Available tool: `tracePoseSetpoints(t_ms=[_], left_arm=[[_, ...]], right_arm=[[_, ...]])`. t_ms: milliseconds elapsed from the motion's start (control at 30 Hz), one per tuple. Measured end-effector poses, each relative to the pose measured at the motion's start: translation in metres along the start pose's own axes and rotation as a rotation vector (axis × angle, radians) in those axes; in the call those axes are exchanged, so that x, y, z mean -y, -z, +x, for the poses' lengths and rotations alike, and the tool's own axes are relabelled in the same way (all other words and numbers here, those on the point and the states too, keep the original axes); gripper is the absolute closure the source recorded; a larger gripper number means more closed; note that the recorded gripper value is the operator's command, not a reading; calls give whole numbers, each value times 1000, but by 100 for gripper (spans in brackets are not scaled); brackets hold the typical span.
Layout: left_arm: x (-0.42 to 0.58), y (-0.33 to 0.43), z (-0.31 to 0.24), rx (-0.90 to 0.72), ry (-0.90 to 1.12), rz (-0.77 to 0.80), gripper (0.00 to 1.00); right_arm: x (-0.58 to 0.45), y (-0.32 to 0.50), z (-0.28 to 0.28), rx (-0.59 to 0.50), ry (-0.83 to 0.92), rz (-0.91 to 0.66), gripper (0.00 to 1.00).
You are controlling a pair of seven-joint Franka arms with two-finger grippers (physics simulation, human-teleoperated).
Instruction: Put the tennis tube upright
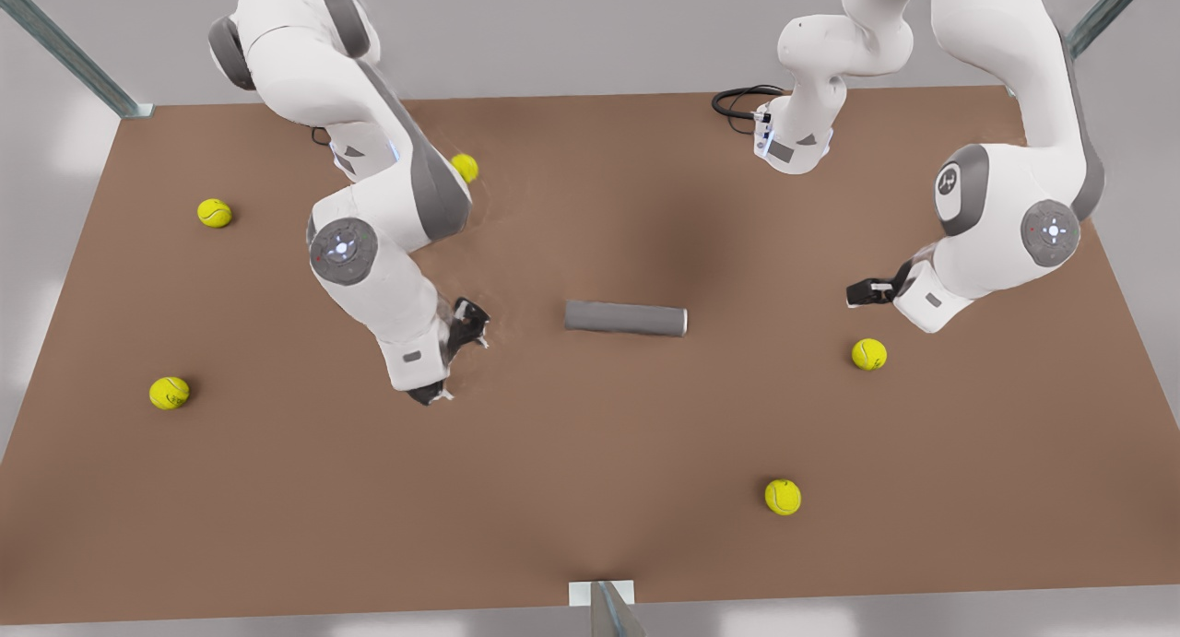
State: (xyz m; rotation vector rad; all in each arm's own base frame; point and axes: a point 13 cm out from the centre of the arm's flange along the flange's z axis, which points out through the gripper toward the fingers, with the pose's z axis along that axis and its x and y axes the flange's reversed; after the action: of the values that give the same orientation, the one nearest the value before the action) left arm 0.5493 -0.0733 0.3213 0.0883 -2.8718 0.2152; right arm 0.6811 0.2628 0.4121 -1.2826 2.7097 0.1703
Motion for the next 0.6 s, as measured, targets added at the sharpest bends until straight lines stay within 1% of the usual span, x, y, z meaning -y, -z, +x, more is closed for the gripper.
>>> tracePoseSetpoints(t_ms=[33,67,100,167,200,233,267,333,433,500,600], left_arm=[[12,-48,-3,-99,32,91,0],[24,-85,-3,-170,57,168,0],[37,-120,2,-223,69,224,0],[64,-175,17,-272,79,318,0],[72,-195,23,-275,85,354,0],[78,-221,35,-283,99,388,0],[87,-243,45,-278,116,433,0],[117,-267,47,-237,140,533,0],[164,-278,28,-141,134,664,0],[190,-275,13,-69,94,710,0],[194,-273,-2,15,50,734,0]], right_arm=[[55,18,49,-37,-120,3,0],[80,27,83,-96,-191,23,0],[94,43,101,-129,-238,53,0],[116,85,121,-123,-328,107,0],[135,99,145,-107,-409,87,0],[137,104,160,-117,-460,65,0],[116,100,151,-146,-466,49,0],[80,94,135,-195,-496,26,0],[65,92,144,-250,-577,-4,0],[62,92,153,-271,-635,-29,0],[56,93,156,-281,-703,-69,0]])
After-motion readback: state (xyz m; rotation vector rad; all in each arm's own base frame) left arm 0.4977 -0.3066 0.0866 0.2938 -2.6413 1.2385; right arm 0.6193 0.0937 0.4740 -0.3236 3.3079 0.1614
